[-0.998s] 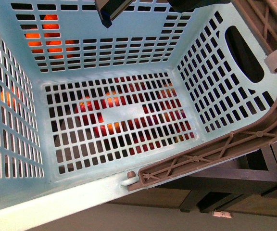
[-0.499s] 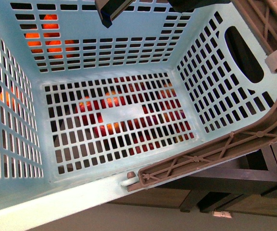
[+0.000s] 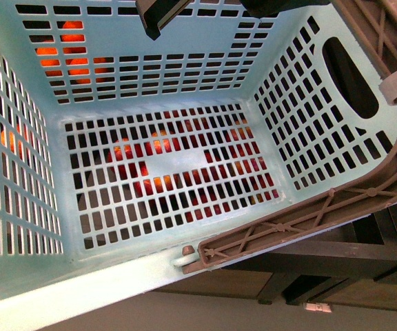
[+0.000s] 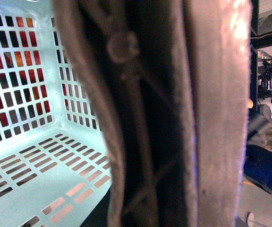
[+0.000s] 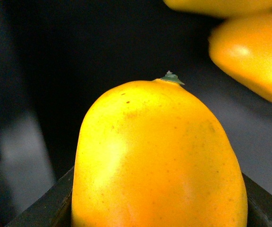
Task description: Pick mango and avocado into basket
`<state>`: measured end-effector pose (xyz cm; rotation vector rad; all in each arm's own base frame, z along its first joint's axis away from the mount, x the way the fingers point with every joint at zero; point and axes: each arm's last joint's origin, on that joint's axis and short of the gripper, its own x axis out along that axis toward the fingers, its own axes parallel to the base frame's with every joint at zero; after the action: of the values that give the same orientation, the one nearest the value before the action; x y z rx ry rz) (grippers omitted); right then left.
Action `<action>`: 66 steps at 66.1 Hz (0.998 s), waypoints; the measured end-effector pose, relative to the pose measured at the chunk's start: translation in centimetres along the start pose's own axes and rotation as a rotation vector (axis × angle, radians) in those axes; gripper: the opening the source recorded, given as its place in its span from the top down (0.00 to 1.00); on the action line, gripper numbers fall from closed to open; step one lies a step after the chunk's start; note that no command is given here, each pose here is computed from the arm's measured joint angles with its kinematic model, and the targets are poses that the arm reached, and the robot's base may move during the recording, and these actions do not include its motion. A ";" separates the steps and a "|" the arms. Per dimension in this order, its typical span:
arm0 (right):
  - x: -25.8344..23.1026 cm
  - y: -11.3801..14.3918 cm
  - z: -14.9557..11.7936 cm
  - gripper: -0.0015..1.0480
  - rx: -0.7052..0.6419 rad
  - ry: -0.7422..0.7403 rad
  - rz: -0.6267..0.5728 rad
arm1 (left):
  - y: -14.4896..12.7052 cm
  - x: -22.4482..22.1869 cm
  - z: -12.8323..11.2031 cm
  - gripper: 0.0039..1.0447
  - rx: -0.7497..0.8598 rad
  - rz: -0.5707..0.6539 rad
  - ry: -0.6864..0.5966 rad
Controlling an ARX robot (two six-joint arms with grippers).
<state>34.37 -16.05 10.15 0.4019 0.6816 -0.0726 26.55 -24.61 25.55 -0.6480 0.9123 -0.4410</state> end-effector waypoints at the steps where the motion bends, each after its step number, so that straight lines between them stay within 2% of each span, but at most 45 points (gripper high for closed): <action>1: -0.5 0.3 0.0 0.40 -0.003 -0.003 0.009 | 0.0 0.0 0.0 0.87 0.000 0.000 0.000; 8: -4.8 2.7 0.1 0.40 -0.031 -0.032 0.091 | 0.0 0.0 0.0 0.87 0.000 0.000 0.000; 16: -10.2 6.7 0.7 0.40 -0.097 -0.106 0.203 | 0.0 0.0 0.0 0.87 0.000 0.000 0.000; 28: -14.6 11.7 0.7 0.40 -0.181 -0.198 0.315 | 0.0 0.0 0.0 0.87 0.000 -0.001 0.001; 41: -14.4 16.9 -2.8 0.40 -0.232 -0.139 0.432 | 0.0 0.0 0.0 0.87 0.000 0.000 -0.001; 66: -11.8 21.6 -4.6 0.40 -0.269 -0.089 0.487 | 0.0 0.0 0.0 0.87 0.001 0.001 -0.001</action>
<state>26.61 4.83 21.57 0.2937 0.4828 0.4567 26.55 -24.61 25.55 -0.6472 0.9114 -0.4404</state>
